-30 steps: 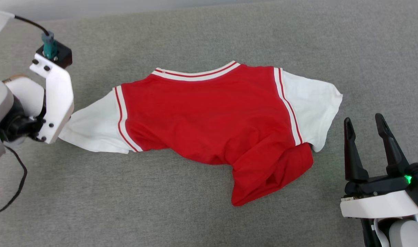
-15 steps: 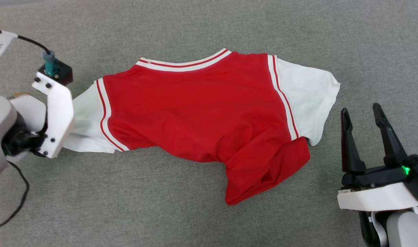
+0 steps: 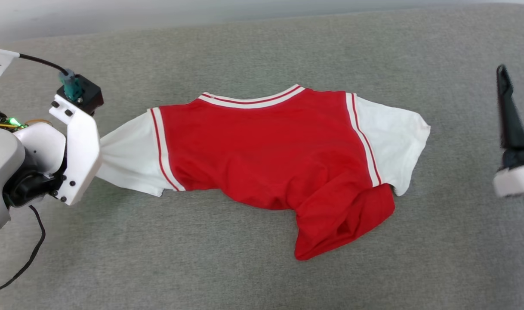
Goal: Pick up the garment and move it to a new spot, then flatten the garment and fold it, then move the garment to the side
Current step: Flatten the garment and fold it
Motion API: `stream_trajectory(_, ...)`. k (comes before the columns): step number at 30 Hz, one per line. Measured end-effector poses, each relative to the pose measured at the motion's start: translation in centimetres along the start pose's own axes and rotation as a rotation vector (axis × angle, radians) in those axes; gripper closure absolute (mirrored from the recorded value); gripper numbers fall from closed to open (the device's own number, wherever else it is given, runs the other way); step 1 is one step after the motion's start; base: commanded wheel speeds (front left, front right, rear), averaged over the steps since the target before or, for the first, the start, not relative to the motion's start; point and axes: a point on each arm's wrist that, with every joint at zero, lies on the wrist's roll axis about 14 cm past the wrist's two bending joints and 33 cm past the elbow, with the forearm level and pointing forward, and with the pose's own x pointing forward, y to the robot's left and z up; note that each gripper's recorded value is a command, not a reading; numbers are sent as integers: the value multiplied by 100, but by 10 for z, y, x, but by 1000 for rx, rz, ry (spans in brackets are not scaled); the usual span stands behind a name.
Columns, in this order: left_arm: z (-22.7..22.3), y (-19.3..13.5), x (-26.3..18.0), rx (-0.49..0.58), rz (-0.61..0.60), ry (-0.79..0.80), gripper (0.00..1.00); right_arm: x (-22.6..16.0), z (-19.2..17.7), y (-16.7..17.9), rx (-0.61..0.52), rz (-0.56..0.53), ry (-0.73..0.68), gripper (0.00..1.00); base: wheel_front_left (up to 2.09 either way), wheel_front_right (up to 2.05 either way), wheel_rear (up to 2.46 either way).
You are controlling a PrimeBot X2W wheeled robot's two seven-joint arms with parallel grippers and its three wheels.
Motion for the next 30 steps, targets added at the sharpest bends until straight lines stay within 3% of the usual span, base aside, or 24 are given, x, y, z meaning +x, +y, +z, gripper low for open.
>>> stream_trajectory(3,0,1,-11,25,16,-28,100,21,-7,-6,-91,61,129,0,0,0,0)
stream_trajectory(7,3,-3,-17,47,14,-54,100,39,-28,3,-112,171,376,0,0,0,0)
stream_trajectory(14,8,-11,-9,75,-7,-71,100,11,-93,4,-210,371,993,0,0,0,0)
stream_trajectory(21,13,-8,6,85,-15,-82,100,7,-128,22,-179,465,1266,0,0,0,0)
stream_trajectory(30,-2,-3,32,55,-34,-46,100,-7,-190,64,-126,564,1440,0,0,0,0)
